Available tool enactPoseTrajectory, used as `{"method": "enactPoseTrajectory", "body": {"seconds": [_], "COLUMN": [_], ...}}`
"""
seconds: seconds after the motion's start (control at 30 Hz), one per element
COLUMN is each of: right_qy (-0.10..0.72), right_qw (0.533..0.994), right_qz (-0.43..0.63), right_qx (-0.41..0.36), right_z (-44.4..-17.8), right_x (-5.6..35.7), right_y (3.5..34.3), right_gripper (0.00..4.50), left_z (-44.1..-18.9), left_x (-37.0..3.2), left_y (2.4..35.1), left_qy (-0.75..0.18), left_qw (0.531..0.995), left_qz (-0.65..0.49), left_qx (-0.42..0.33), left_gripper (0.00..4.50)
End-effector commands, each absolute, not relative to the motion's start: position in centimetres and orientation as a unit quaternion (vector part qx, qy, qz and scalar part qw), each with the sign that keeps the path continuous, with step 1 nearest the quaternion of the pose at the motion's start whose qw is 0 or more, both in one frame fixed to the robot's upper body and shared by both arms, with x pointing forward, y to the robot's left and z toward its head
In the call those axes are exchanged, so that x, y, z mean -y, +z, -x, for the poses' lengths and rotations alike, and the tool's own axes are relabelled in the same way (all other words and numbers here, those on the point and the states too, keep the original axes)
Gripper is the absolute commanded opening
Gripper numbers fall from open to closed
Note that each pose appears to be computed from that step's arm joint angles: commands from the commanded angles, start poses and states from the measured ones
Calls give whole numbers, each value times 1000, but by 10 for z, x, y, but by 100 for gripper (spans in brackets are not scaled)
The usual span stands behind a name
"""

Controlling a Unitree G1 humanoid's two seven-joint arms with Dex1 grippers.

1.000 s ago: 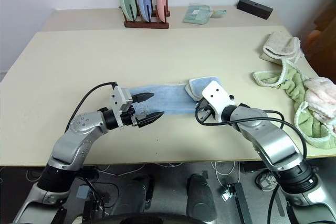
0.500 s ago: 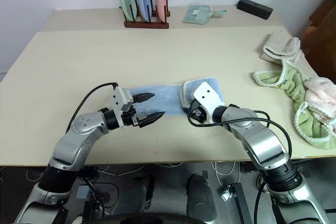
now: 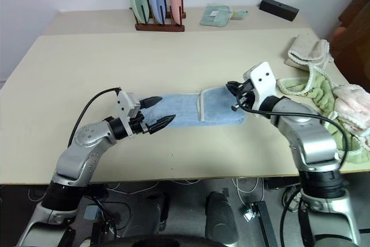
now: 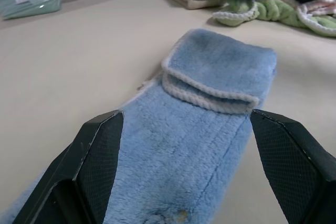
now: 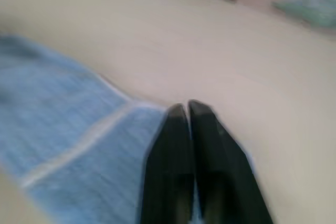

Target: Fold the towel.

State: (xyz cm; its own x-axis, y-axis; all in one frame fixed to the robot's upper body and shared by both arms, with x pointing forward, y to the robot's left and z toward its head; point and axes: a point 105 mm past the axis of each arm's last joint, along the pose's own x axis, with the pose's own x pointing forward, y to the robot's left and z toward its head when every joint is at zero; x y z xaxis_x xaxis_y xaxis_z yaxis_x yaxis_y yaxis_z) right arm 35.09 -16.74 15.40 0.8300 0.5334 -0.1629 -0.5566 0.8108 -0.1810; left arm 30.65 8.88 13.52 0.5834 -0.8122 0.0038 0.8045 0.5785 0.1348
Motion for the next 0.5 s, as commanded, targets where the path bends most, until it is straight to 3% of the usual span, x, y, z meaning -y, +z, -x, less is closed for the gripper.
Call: {"method": "enactPoseTrajectory", "body": {"seconds": [0.03,0.17,0.3,0.47,0.5], "right_qy": [303,319,315,309,310], "right_qw": [944,935,932,938,939], "right_qz": [118,129,146,148,146], "right_qx": [-51,-86,-102,-45,-30], "right_z": [-356,-355,-354,-358,-358], "right_x": [158,150,151,154,154], "right_y": [138,103,89,122,133], "right_gripper": [3,3,3,3,27], "left_z": [-305,-301,-295,-286,-284], "left_x": [-88,-90,-94,-102,-105], "left_y": [143,140,136,133,133], "left_qy": [-452,-445,-435,-413,-403], "left_qw": [888,891,897,909,914], "left_qz": [-69,-69,-68,-53,-42], "left_qx": [53,47,37,22,16], "left_gripper": [393,393,393,393,393]}}
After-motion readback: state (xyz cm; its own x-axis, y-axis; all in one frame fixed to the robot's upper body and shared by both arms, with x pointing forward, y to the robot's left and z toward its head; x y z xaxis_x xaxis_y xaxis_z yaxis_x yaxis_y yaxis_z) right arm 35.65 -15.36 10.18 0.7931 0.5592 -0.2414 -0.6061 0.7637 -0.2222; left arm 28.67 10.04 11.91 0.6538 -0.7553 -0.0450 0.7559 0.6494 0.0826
